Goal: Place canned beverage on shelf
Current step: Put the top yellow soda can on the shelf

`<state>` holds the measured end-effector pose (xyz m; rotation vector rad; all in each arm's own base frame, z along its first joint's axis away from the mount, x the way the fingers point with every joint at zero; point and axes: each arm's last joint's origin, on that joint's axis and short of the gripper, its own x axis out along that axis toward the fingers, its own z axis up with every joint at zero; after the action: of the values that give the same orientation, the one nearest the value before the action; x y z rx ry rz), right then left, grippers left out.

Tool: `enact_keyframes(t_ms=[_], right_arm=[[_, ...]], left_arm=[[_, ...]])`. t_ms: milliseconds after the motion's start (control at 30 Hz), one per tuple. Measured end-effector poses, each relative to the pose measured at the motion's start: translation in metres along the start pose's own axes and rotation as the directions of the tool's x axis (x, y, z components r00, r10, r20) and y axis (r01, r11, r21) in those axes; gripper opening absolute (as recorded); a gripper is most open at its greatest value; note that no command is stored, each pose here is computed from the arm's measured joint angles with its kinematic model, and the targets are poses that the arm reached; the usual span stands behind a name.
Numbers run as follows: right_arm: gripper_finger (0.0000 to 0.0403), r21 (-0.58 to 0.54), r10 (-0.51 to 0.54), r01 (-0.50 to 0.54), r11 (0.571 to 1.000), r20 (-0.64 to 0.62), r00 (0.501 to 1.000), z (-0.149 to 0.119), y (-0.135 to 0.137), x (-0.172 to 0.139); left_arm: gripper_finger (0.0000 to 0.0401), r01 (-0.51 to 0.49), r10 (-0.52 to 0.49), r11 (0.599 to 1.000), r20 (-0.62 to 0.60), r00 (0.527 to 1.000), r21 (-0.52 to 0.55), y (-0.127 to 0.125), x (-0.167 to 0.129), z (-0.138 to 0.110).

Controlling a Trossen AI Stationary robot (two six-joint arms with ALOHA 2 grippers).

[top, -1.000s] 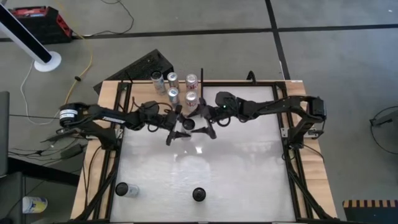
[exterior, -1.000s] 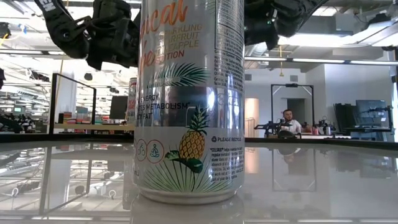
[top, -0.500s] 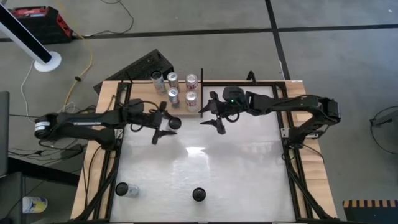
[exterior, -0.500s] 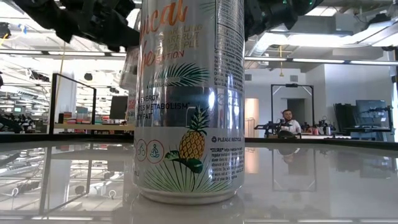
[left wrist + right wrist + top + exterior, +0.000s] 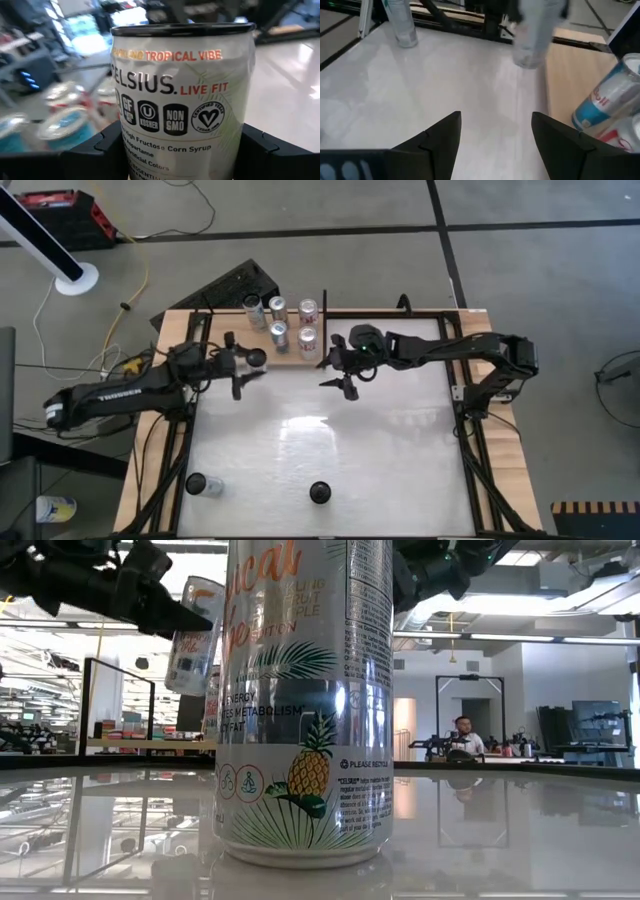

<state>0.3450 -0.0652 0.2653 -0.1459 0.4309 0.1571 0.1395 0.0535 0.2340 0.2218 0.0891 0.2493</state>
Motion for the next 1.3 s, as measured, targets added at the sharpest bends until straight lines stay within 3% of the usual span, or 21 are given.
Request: enact_keyframes(t_ms=[500, 767, 967, 1300], right_arm=[[0.0265, 0.001, 0.03, -0.03, 1.0, -0.022, 0.999, -0.001, 0.008, 0.002], [0.0265, 0.015, 0.001, 0.0, 1.0, -0.041, 0.999, -0.015, 0.001, -0.011], [0.0265, 0.051, -0.049, 0.047, 0.998, 0.032, 0.998, -0.017, -0.005, -0.021], [0.0266, 0.033, -0.028, 0.028, 0.999, -0.017, 0.999, -0.02, 0.0, -0.026]], left_arm=[[0.023, -0.201, 0.199, 0.976, -0.029, 0.98, -0.082, 0.036, -0.003, -0.034], [0.023, -0.255, 0.254, 0.964, -0.017, 0.967, -0.074, 0.04, 0.0, -0.034], [0.023, -0.337, 0.338, 0.94, 0.005, 0.941, -0.061, 0.045, 0.003, -0.035], [0.023, -0.392, 0.397, 0.914, 0.027, 0.917, -0.103, 0.048, 0.002, -0.047]])
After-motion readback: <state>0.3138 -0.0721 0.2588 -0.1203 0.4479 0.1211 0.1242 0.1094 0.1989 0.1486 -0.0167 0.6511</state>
